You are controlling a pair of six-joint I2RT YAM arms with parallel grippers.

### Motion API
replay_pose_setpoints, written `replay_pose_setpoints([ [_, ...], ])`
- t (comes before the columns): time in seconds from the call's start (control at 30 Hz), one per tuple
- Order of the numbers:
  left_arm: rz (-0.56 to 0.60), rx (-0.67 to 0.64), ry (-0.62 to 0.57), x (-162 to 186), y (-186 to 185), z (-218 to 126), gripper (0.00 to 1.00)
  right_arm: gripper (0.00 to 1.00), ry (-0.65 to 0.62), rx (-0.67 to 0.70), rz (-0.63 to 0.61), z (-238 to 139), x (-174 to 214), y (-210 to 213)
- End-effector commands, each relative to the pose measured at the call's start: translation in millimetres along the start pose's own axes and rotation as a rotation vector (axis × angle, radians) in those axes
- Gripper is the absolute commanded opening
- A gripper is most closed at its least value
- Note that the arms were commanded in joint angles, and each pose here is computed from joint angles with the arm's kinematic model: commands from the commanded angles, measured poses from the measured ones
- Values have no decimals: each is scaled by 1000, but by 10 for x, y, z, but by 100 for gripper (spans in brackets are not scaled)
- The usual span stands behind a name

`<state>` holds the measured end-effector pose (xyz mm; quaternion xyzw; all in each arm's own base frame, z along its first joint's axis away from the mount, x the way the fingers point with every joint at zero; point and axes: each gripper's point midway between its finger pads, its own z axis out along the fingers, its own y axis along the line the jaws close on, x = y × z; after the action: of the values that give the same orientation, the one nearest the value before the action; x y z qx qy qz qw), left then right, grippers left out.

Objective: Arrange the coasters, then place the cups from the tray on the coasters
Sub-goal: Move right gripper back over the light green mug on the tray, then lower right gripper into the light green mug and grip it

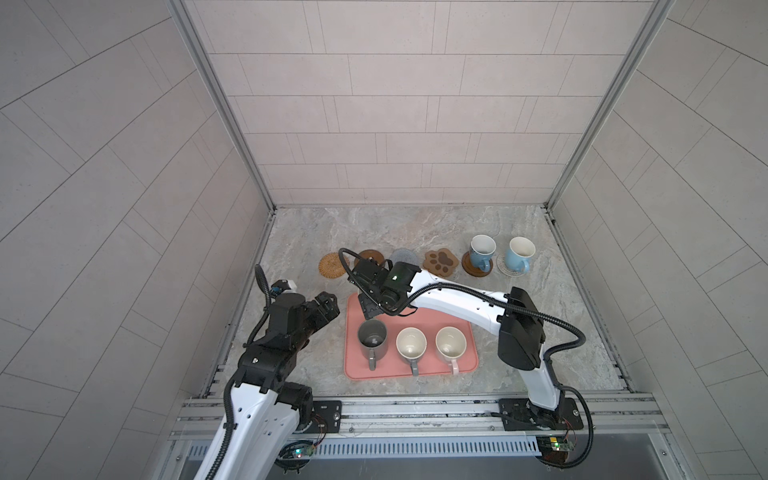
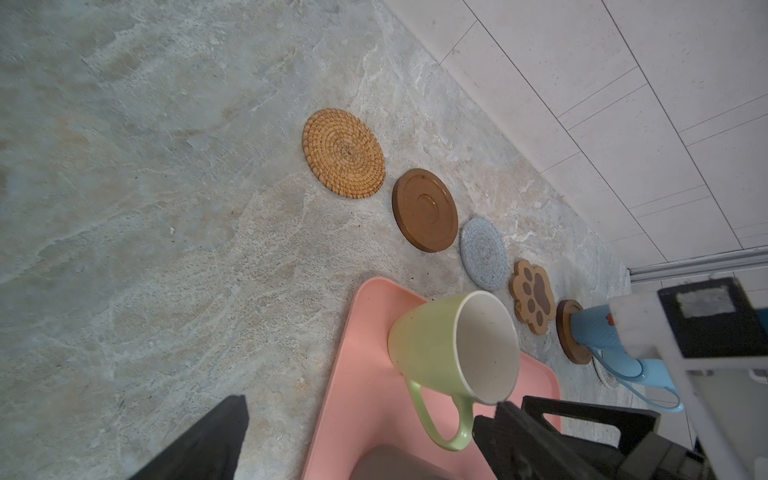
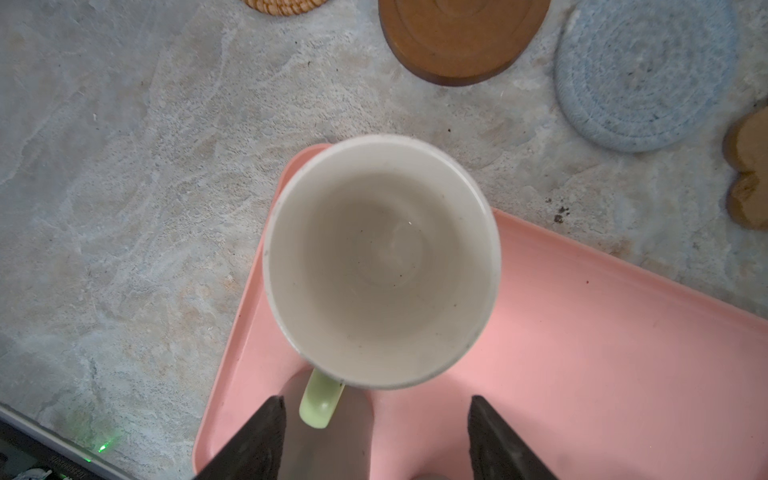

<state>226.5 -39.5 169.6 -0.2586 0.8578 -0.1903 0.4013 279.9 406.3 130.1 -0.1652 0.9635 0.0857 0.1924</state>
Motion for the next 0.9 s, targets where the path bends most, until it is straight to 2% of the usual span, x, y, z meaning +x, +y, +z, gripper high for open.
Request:
replay_pose_setpoints([
  [0.0,3,-27,0,33,72,-6,100,71,-3,18,26,27,1,-2],
  [0.87,3,-32,5,53,94,1,100,70,30,125,19,256,160,-204],
])
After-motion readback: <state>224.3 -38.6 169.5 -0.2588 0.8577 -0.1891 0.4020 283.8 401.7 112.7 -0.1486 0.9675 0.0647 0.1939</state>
